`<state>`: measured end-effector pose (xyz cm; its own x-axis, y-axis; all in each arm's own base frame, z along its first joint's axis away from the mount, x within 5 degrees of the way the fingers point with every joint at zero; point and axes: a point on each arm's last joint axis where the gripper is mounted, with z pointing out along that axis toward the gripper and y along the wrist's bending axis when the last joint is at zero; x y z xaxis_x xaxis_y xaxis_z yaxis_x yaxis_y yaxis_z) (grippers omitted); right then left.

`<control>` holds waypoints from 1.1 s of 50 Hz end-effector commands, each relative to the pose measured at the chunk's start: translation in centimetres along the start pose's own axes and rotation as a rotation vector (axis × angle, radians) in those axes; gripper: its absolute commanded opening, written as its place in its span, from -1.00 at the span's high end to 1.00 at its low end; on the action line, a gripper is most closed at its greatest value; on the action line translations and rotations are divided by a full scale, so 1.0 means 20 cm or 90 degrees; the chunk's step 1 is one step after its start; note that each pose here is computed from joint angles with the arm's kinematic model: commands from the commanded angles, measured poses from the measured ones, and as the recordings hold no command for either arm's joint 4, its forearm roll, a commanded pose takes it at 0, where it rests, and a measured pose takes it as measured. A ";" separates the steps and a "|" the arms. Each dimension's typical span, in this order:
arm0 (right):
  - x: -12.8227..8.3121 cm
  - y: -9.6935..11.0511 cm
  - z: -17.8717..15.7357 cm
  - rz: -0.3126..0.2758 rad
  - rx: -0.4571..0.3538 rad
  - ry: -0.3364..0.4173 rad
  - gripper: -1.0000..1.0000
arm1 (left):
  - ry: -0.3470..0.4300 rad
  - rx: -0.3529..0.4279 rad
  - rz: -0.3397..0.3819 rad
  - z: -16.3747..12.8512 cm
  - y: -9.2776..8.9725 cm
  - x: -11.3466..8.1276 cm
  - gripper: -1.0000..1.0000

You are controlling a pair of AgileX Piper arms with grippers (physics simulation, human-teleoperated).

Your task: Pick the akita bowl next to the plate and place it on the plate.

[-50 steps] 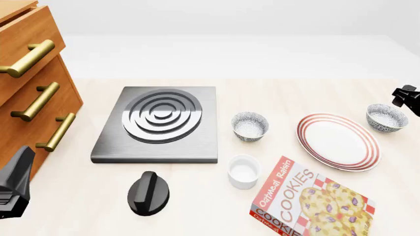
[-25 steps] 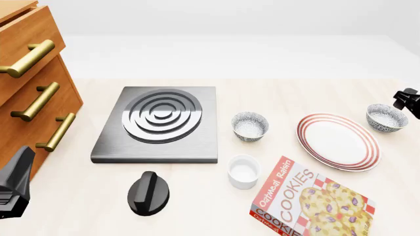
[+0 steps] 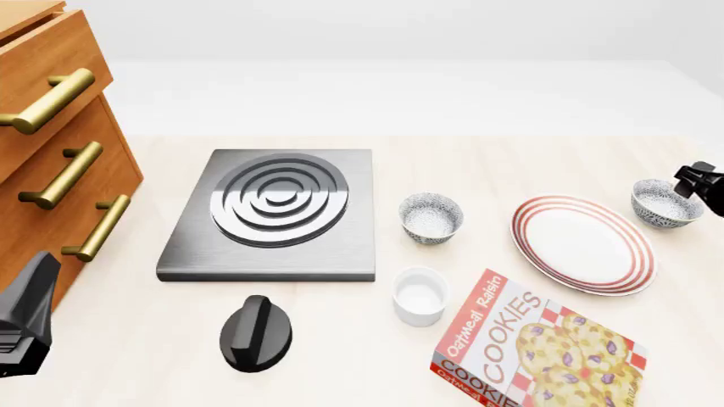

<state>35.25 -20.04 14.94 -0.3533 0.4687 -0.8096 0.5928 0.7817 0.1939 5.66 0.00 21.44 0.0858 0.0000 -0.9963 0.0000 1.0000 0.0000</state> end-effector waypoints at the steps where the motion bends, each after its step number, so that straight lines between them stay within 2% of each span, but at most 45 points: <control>1: 0.03 0.00 0.02 0.004 0.002 0.012 -1.00 | 0.000 0.000 0.000 0.00 0.00 0.00 -1.00; 55: 0.11 -0.03 0.13 0.014 0.014 0.053 -1.00 | 0.000 0.000 0.000 0.00 0.00 0.00 -1.00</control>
<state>35.86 -20.41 12.14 -0.3906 0.5157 -0.7626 0.6146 0.7628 0.2011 5.66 0.00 21.44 0.0858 0.0000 -0.9963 0.0000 1.0000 0.0000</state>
